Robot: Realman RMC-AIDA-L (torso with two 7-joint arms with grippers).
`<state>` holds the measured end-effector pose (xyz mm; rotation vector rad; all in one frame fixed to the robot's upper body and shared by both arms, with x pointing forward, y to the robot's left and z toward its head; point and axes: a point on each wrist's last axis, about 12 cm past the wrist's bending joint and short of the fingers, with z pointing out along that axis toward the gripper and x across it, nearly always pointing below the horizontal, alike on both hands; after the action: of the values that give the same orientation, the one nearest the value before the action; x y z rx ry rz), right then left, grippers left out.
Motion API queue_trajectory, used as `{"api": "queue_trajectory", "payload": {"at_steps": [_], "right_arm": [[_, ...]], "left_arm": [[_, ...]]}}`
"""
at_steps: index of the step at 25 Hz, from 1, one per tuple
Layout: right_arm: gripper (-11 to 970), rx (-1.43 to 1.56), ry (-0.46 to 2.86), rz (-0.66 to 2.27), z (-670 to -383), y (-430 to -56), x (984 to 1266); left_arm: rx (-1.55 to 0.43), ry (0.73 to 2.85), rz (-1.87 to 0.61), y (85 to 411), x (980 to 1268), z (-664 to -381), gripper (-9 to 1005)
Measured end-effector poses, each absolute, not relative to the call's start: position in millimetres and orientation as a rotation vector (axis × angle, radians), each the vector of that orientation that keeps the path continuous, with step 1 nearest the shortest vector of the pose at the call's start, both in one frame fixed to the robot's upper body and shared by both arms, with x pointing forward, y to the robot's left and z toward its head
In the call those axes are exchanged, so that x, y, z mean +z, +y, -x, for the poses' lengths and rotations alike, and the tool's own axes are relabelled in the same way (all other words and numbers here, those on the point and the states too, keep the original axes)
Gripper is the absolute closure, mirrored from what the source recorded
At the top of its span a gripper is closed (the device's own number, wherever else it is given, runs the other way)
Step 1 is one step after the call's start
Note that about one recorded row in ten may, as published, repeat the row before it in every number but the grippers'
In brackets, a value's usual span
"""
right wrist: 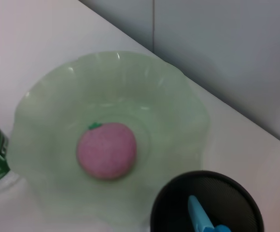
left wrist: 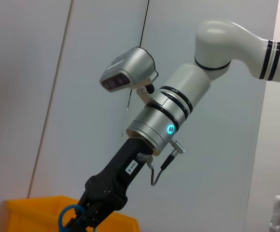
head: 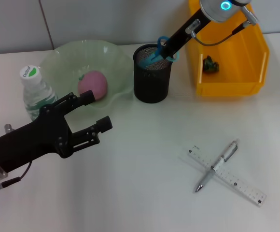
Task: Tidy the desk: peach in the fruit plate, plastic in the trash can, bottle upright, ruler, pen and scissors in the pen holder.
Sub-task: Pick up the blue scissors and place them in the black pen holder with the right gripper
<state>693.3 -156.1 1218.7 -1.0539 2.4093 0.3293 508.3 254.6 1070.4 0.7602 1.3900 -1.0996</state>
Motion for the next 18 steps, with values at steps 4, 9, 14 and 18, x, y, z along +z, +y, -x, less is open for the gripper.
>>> {"api": "queue_trajectory", "payload": {"at_steps": [4, 9, 14, 18], "right_arm": [[860, 0.309, 2.43, 1.04, -693.2, -158.0, 1218.9], [859, 0.311, 2.432, 1.034, -693.2, -158.1, 1218.7], [859, 0.315, 2.438, 1.012, -693.7, -158.0, 1217.9], [858, 0.322, 2.438, 0.998, -693.4, -157.0, 1217.2]], "left_arm": [[-1.096, 1.391, -0.762, 255.6, 1070.8, -508.7, 179], [-1.096, 1.389, -0.765, 255.2, 1071.3, -509.4, 179], [-1.1, 1.385, -0.766, 254.8, 1071.7, -509.3, 179], [-1.104, 1.381, -0.764, 255.2, 1071.7, -508.1, 179]]}}
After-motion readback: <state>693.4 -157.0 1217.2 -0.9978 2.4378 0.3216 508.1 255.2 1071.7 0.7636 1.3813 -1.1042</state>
